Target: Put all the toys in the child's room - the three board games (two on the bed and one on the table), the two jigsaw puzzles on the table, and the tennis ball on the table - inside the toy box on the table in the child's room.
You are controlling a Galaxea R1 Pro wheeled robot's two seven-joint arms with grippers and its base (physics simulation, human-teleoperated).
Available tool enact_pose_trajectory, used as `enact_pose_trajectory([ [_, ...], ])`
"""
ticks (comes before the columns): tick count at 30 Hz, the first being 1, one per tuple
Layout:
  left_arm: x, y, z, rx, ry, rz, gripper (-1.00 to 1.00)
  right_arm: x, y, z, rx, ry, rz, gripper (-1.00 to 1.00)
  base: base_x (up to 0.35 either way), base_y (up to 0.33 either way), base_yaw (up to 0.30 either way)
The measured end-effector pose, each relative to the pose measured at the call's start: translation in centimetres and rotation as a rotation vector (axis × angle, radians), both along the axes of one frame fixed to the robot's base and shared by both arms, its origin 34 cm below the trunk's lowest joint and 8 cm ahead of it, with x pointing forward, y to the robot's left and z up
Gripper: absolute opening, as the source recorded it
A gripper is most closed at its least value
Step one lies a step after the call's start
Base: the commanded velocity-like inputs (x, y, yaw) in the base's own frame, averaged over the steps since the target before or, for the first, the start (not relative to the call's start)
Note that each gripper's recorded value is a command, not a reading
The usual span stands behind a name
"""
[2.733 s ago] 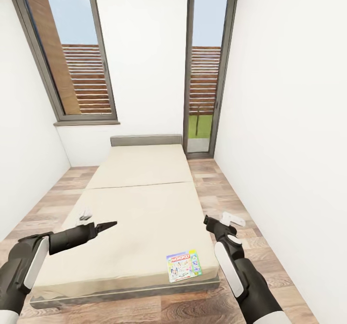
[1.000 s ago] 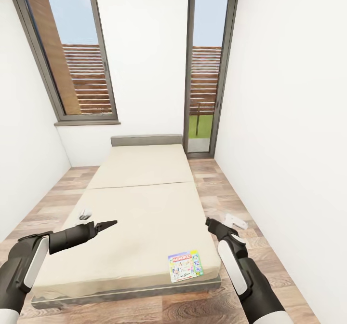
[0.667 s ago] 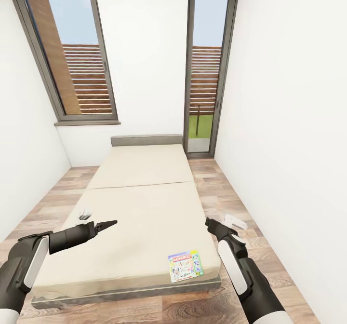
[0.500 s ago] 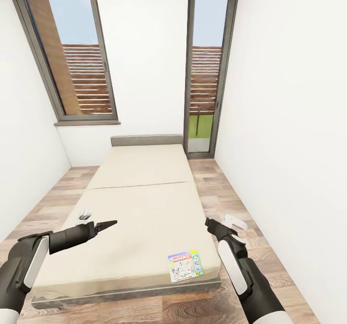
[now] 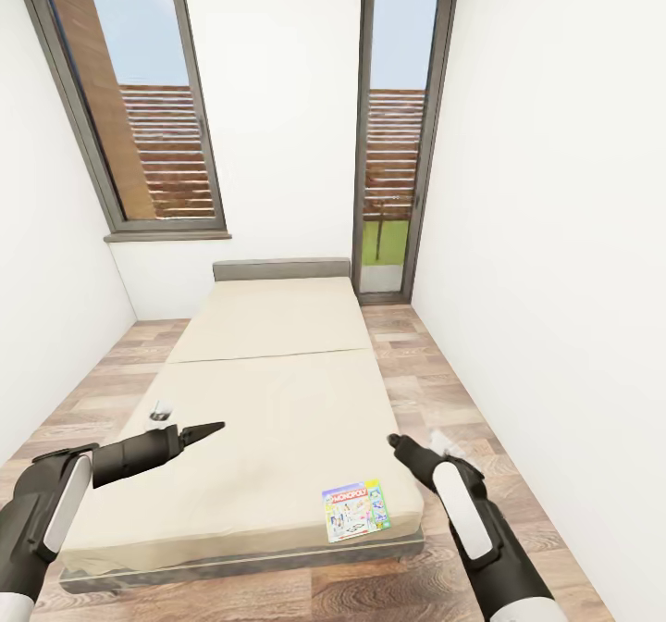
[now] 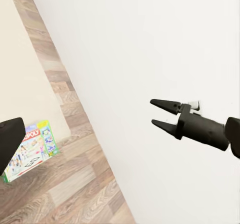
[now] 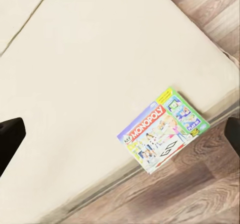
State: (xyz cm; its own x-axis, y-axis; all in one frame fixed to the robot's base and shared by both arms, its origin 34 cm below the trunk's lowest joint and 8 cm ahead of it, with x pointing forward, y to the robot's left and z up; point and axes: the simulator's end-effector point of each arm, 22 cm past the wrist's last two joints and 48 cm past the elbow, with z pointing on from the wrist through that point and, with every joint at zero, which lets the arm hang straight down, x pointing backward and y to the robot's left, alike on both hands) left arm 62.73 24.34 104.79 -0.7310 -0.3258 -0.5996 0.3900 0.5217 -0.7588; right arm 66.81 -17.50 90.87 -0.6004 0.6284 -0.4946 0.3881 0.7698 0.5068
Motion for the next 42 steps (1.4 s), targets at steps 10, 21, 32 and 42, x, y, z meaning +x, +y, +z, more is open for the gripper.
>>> enact_pose_trajectory([
  [10,-0.3,-0.3,0.6,-0.025,-0.01,-0.021,1.0,-0.7,-2.5,-2.0,0.064,0.044,-0.046,1.0,0.0,0.0,0.0],
  [21,-0.3,-0.4,0.6,-0.026,-0.011,-0.022,1.0,-0.5,-3.1,-1.7,0.058,0.03,-0.049,1.0,-0.014,-0.073,0.0],
  [32,-0.3,-0.5,0.6,-0.028,-0.009,-0.022,1.0,0.0,-2.9,-1.0,0.066,0.0,-0.039,1.0,-0.008,-0.146,0.0],
  [42,-0.4,-0.5,0.5,-0.027,-0.007,-0.023,1.0,0.3,-2.7,-0.5,0.059,-0.016,-0.03,1.0,0.0,-0.15,0.0],
])
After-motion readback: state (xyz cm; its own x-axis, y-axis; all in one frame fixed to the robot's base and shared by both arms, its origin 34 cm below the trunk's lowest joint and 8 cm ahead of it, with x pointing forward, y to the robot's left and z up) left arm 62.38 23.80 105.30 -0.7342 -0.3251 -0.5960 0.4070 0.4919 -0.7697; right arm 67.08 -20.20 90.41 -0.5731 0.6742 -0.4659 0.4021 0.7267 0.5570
